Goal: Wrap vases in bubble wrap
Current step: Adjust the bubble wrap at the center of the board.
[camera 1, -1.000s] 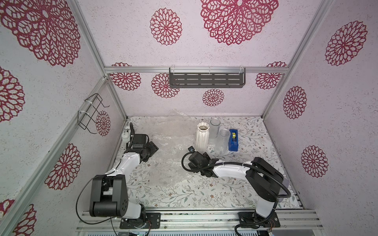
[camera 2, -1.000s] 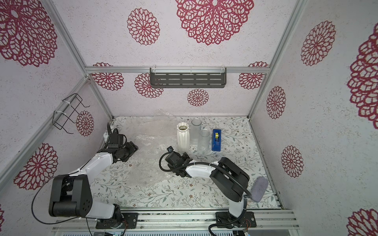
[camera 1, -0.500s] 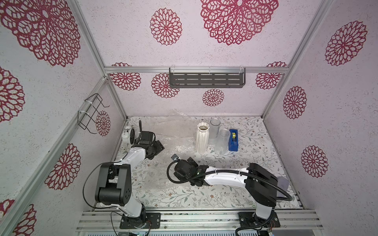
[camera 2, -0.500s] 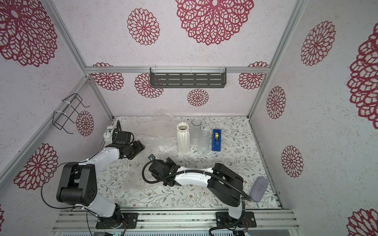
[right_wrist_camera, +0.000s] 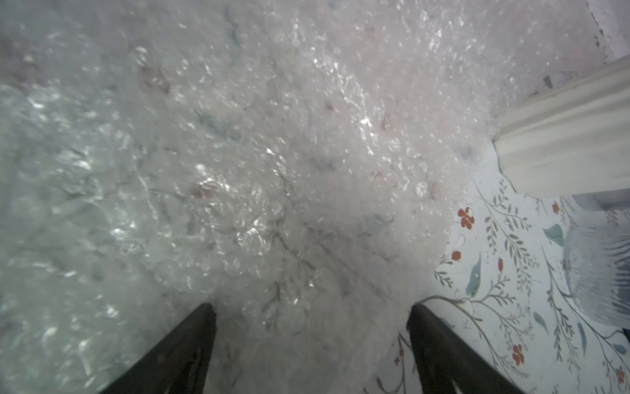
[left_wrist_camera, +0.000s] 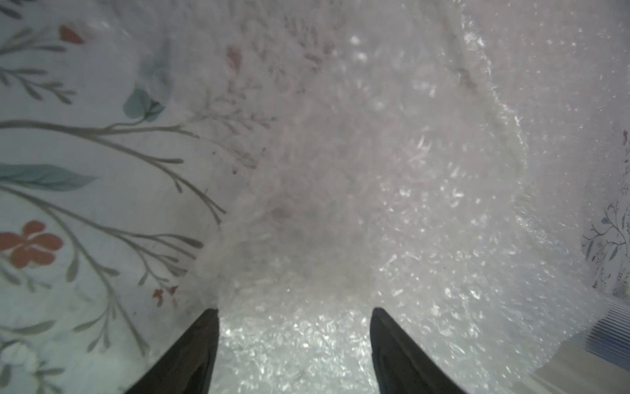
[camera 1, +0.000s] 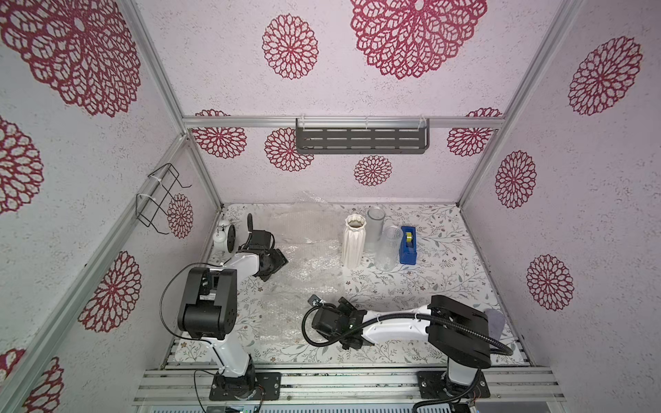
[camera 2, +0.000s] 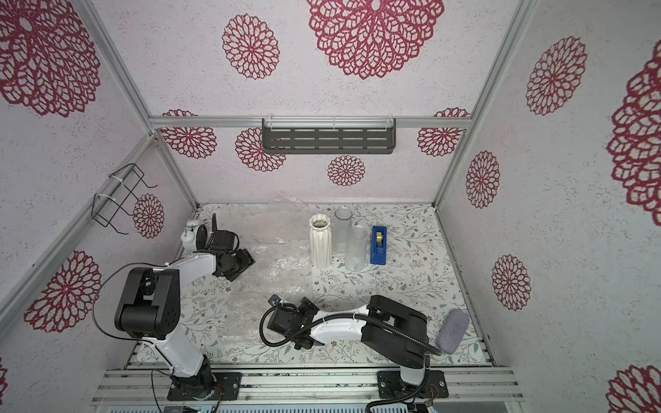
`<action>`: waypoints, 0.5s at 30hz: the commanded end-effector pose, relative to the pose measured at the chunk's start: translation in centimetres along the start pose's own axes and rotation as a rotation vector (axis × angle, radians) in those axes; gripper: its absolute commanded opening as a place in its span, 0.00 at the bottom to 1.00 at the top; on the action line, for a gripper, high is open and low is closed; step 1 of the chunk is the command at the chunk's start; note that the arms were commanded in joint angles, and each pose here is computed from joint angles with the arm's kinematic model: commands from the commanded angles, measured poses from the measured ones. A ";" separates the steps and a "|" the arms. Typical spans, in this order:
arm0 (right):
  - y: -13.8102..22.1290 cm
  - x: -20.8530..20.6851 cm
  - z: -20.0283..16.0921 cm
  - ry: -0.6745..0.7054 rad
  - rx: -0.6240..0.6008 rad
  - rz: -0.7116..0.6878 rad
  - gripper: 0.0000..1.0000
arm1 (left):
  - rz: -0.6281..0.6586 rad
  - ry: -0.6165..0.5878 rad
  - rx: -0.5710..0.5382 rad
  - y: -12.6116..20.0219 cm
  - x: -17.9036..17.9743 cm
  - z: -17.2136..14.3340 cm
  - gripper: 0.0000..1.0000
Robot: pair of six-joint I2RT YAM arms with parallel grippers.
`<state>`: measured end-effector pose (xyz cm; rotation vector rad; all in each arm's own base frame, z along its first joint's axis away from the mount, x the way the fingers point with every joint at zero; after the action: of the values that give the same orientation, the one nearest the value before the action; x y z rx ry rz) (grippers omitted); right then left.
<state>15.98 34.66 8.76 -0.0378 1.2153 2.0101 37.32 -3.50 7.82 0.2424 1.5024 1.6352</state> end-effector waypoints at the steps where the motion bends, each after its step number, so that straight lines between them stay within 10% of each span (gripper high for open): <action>1: -0.4 -1.6 -1.7 -0.025 0.050 -0.070 0.92 | -0.001 0.026 -0.033 0.1 0.6 0.0 0.73; 15: 1.5 -3.7 -0.9 -0.078 -0.092 0.028 0.93 | -0.014 0.040 -0.182 5.1 0.1 1.8 0.74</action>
<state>17.20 31.42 8.80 0.0166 1.1497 2.0335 35.62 -1.30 9.28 0.1674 1.4626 1.7486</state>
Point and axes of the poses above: each gripper's point midway between its finger pads, its own y axis back along the fingers, its own x axis along the line the jaws close on, z = x × y, the point moved 6 cm from there along y, back along the fingers, and after that the axes turned 6 degrees about y, right-handed, at the moved point
